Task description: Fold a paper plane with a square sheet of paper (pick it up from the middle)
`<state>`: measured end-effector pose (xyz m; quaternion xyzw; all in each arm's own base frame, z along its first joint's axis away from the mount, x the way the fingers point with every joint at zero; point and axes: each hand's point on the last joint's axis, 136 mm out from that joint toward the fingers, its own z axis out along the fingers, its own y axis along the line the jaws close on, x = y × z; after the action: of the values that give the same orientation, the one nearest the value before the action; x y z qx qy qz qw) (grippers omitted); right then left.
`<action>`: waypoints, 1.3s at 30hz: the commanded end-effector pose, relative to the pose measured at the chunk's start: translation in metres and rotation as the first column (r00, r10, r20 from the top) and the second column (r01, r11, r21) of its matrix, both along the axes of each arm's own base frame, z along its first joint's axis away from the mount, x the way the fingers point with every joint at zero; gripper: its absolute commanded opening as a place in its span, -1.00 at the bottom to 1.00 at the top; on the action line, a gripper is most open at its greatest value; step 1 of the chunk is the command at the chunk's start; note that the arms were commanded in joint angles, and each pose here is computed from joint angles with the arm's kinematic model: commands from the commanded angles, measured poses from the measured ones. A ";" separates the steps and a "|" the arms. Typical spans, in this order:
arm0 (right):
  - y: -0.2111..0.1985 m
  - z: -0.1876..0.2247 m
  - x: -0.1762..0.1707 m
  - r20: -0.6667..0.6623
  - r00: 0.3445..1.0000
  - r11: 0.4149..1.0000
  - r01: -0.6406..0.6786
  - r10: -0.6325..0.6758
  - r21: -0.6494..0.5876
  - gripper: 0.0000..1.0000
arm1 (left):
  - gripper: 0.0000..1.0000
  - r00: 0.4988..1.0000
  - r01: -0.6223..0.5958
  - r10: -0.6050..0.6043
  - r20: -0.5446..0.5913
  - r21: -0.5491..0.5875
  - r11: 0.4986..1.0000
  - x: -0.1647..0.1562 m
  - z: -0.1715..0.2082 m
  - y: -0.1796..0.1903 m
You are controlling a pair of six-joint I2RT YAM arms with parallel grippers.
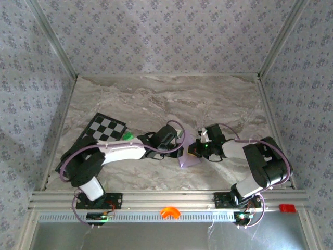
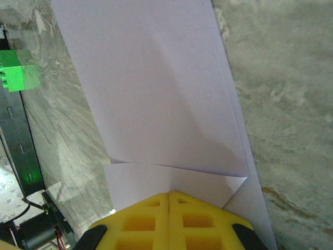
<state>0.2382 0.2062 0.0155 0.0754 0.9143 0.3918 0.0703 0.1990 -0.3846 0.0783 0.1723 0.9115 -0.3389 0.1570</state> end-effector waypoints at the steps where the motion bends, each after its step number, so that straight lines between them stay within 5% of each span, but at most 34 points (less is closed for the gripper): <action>1: -0.028 -0.040 -0.028 -0.127 0.990 0.986 0.043 -0.064 -0.162 -0.98 | -0.96 0.991 0.090 -0.098 -0.090 -0.087 0.992 -0.012 0.004 -0.027; 12: -0.028 -0.043 -0.030 -0.133 0.989 0.986 0.041 -0.063 -0.160 -0.98 | -0.97 0.976 0.067 -0.098 -0.196 -0.159 0.985 -0.007 -0.019 -0.038; 39: -0.031 -0.045 -0.031 -0.136 0.988 0.985 0.047 -0.070 -0.165 -0.98 | -0.97 0.948 0.058 -0.089 -0.305 -0.109 0.992 -0.035 -0.064 -0.024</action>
<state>0.2381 0.2067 0.0153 0.0734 0.9117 0.3972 0.0756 0.1781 -0.4129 0.0246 0.1411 0.8953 -0.4217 0.0262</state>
